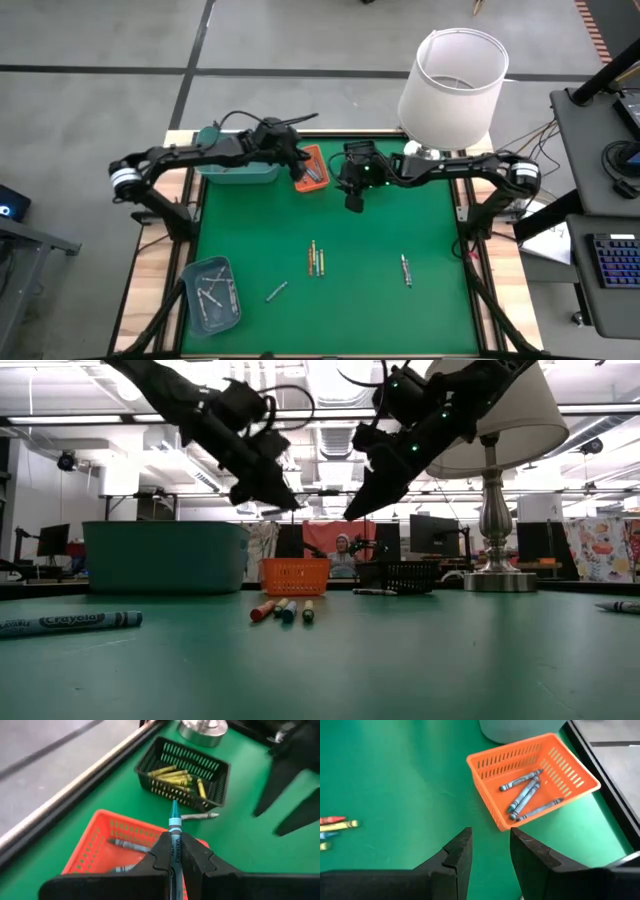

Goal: Sort crayons
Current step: Put the blue crayon into the orange bin, then put the white crayon into the blue bin

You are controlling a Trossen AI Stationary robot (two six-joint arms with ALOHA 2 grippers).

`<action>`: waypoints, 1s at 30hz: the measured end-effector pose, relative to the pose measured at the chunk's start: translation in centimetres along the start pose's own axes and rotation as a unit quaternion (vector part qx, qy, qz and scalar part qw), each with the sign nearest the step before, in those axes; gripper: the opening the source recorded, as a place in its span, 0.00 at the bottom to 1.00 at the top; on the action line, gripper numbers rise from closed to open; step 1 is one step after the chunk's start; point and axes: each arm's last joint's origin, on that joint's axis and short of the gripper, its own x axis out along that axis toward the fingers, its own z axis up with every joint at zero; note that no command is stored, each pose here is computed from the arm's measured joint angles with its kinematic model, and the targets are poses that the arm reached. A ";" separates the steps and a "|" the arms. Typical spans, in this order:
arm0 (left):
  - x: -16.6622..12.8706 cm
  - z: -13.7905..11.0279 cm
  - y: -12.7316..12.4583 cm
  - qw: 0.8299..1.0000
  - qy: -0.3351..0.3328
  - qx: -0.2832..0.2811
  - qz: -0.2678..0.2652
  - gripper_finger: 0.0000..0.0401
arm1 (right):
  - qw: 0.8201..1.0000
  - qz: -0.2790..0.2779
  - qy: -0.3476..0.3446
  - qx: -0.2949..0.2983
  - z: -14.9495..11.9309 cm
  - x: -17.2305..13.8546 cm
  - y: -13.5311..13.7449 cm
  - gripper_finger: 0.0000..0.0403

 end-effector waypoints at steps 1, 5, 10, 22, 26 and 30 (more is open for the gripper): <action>0.3 -0.1 0.1 1.000 0.003 -0.007 0.002 0.00 | 1.000 0.001 -0.002 0.003 0.0 -0.3 0.1 0.30; 0.9 -0.1 0.3 0.999 -0.009 -0.026 0.028 0.04 | 1.000 0.003 -0.013 0.018 0.1 -1.2 0.4 0.30; 1.2 -0.4 0.6 0.997 -0.004 -0.028 0.068 0.14 | 0.999 0.010 -0.030 0.030 0.7 -2.0 1.2 0.30; -0.3 0.4 -1.1 0.999 -0.026 0.016 0.036 0.23 | 0.993 -0.008 0.000 0.115 0.4 -1.9 1.8 0.30; -1.7 0.9 -2.8 0.997 -0.048 0.052 0.014 0.23 | 0.989 -0.075 0.035 0.124 1.1 -2.4 1.5 0.30; -3.4 1.3 -4.3 0.994 -0.073 0.082 -0.006 0.23 | 0.983 -0.124 0.063 0.116 2.1 -2.3 1.2 0.30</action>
